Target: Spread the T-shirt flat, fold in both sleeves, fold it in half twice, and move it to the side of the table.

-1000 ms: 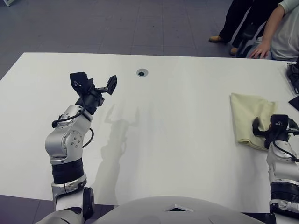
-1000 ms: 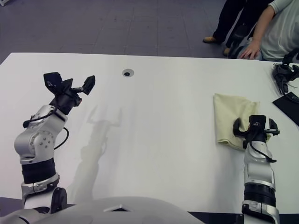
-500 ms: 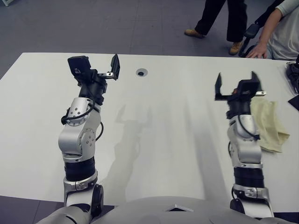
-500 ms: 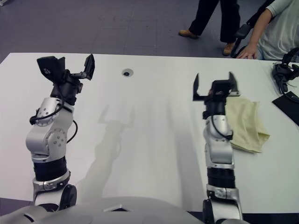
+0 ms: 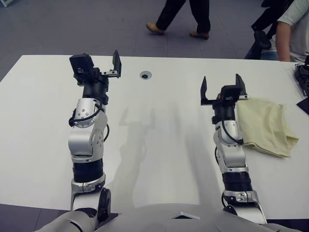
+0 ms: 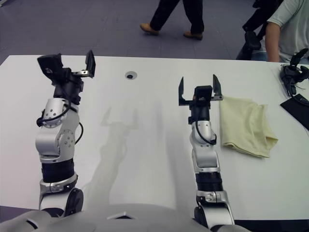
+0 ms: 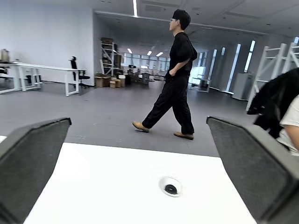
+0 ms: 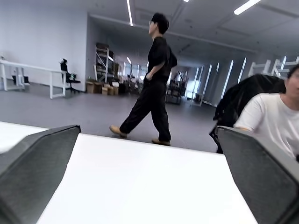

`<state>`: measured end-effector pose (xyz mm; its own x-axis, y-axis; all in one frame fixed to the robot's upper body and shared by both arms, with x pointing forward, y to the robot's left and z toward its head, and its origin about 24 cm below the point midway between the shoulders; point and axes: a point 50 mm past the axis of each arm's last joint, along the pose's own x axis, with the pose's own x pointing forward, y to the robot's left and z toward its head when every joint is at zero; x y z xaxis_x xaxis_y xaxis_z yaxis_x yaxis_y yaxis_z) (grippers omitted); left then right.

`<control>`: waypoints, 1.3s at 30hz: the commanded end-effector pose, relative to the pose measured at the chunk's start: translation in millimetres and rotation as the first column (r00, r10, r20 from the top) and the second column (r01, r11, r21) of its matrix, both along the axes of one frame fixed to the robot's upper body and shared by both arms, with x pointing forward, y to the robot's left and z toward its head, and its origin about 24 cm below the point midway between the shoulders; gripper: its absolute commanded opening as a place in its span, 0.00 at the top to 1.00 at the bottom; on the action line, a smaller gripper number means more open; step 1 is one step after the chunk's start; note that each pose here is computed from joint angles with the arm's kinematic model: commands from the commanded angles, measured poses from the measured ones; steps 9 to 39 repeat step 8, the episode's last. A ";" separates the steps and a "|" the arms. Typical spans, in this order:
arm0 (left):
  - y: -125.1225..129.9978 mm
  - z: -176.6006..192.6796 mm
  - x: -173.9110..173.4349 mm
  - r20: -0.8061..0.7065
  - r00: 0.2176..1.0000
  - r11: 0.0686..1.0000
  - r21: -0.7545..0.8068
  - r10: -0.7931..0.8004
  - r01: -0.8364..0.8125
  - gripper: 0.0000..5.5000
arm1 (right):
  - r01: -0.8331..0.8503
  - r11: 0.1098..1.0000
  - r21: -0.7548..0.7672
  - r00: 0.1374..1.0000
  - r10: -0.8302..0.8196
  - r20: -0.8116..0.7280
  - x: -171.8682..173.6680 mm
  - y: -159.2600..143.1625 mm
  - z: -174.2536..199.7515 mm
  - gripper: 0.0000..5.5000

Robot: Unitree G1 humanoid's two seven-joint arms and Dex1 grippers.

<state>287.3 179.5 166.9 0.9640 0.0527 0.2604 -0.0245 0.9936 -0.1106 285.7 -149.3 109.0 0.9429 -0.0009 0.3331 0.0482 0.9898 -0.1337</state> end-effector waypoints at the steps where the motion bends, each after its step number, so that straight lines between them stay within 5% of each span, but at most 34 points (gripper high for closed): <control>1: 4.7 2.1 -4.9 0.006 1.000 1.000 0.022 0.017 -0.017 0.02 | -0.006 1.000 0.030 1.000 0.006 0.013 0.4 7.9 -1.2 0.02; 39: -1.1 10.0 -6.0 0.031 0.999 0.996 0.085 -0.009 0.007 0.02 | 0.005 0.999 0.051 1.000 -0.005 0.008 -5.0 8.7 -4.6 0.02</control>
